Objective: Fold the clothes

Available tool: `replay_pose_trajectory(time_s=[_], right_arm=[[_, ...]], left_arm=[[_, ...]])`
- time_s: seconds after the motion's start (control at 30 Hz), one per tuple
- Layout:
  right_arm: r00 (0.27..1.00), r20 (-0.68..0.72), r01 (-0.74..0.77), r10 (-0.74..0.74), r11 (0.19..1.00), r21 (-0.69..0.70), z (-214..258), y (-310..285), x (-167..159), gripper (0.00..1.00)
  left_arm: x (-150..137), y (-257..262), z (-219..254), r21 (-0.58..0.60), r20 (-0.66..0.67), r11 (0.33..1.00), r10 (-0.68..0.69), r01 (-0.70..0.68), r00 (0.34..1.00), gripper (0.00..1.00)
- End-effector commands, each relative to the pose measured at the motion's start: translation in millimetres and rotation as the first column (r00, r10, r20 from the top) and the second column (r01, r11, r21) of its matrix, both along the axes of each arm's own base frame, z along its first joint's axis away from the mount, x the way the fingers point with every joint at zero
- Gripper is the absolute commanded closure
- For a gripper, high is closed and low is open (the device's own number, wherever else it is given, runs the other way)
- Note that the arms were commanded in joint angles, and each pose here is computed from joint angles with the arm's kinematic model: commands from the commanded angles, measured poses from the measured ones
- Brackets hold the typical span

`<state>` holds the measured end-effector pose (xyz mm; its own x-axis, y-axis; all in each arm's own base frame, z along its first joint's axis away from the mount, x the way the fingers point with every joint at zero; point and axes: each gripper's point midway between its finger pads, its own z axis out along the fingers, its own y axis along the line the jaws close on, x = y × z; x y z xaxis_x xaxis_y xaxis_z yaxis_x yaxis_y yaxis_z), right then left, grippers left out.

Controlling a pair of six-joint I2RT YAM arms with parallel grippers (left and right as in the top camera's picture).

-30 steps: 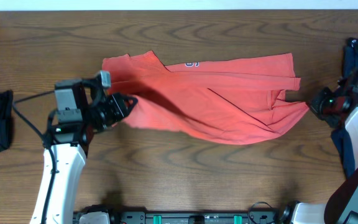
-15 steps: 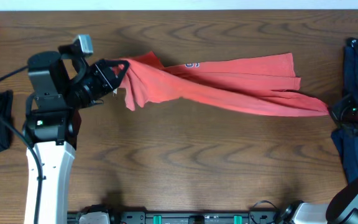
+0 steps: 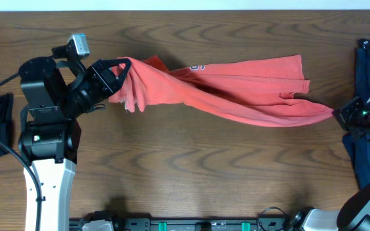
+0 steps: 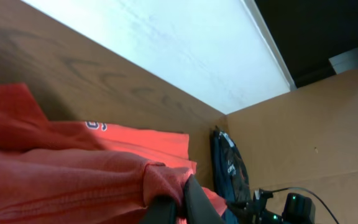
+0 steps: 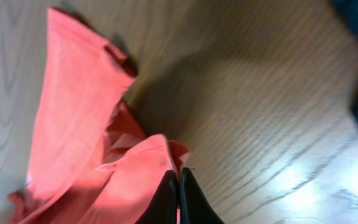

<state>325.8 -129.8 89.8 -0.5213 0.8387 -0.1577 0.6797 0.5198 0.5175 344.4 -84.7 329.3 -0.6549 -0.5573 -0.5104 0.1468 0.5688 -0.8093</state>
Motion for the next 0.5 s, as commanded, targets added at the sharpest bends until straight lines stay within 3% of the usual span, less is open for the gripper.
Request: replay_pose_trajectory(time_s=[0.0, 0.23, 0.47], right_arm=[[0.997, 0.052, -0.057, 0.055, 0.998, 0.028, 14.2, 14.1, 9.0, 0.99], [0.997, -0.059, 0.045, -0.045, 0.999, -0.007, 20.9, 14.8, -18.4, 0.99], [0.967, -0.202, 0.142, -0.152, 0.988, -0.062, 20.8, 11.2, -57.1, 0.99]], left_arm=[[-6.0, -2.2, 13.7, 0.006, 0.028, 1.000, -0.016, 0.015, 0.999, 0.94], [-13.3, 13.3, -30.5, 0.118, -0.120, 0.992, 0.062, -0.048, 0.991, 0.94], [-12.8, 15.4, -38.6, 0.158, -0.125, 0.987, 0.057, -0.037, 0.990, 0.94]])
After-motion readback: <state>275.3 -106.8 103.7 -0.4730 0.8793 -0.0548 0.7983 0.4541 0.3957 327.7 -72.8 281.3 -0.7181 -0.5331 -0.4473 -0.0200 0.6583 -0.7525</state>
